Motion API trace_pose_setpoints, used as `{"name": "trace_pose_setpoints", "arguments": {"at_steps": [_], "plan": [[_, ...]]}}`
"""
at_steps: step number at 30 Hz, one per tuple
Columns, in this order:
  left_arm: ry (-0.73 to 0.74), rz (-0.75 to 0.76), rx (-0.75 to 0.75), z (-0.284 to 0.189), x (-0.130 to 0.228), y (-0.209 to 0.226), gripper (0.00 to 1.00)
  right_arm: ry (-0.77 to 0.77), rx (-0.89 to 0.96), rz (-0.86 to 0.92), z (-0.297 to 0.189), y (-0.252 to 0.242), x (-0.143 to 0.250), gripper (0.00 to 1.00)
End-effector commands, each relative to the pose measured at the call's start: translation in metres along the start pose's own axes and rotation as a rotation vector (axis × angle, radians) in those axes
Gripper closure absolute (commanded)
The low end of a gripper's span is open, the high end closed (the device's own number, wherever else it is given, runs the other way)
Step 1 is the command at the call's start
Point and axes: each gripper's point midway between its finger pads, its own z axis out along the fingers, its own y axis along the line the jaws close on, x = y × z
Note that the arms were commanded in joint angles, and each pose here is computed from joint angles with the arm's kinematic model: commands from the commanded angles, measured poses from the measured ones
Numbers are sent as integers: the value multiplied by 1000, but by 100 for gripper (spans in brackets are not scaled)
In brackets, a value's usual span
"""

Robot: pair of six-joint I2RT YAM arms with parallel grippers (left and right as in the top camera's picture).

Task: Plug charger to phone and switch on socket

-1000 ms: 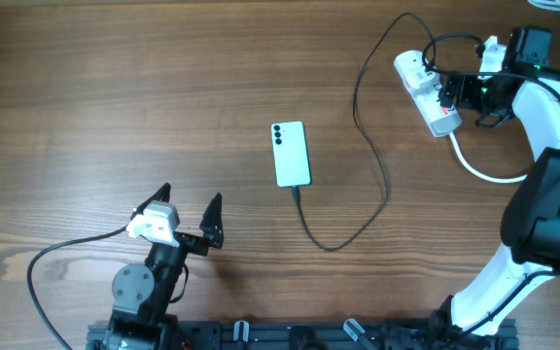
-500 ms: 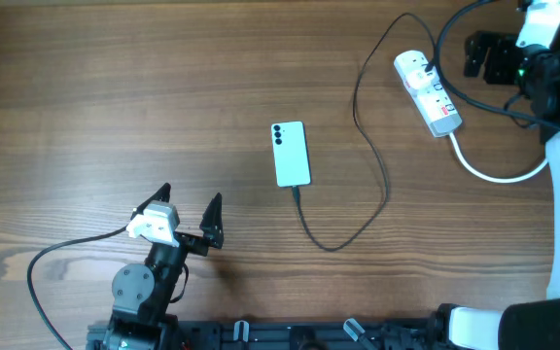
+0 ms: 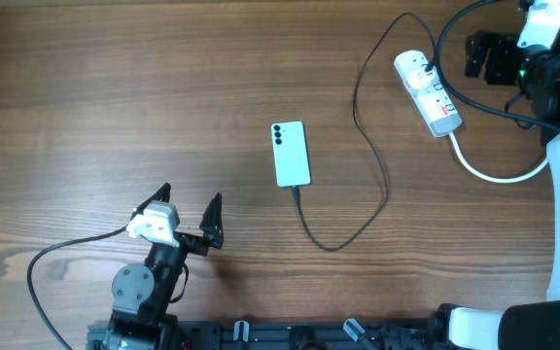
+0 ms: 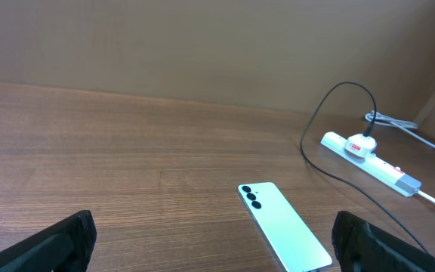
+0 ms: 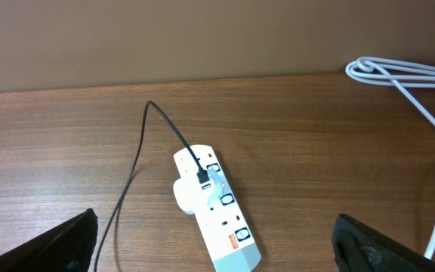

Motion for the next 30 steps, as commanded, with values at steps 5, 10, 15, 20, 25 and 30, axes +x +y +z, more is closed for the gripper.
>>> {"name": "trace_pose_setpoints", "arguments": {"at_steps": [5, 10, 15, 20, 25, 30], "plan": [[-3, 0, -21, 0, 1, 4, 0, 25, 17, -37, -6, -1, 19, 0], [-2, 0, -21, 0, 1, 4, 0, 94, 9, -37, -5, 2, 59, 0], [-2, 0, -21, 0, 1, 4, 0, 197, -14, -21, 0, 7, 108, 0], [-2, 0, -21, 0, 1, 4, 0, 180, -148, -8, 19, 29, 132, 0], [-2, 0, -21, 0, 1, 4, 0, 64, -309, -40, 38, 62, 146, 0], [-3, 0, -21, 0, 1, 4, 0, -14, -370, -129, 50, 97, 166, 0]]}}
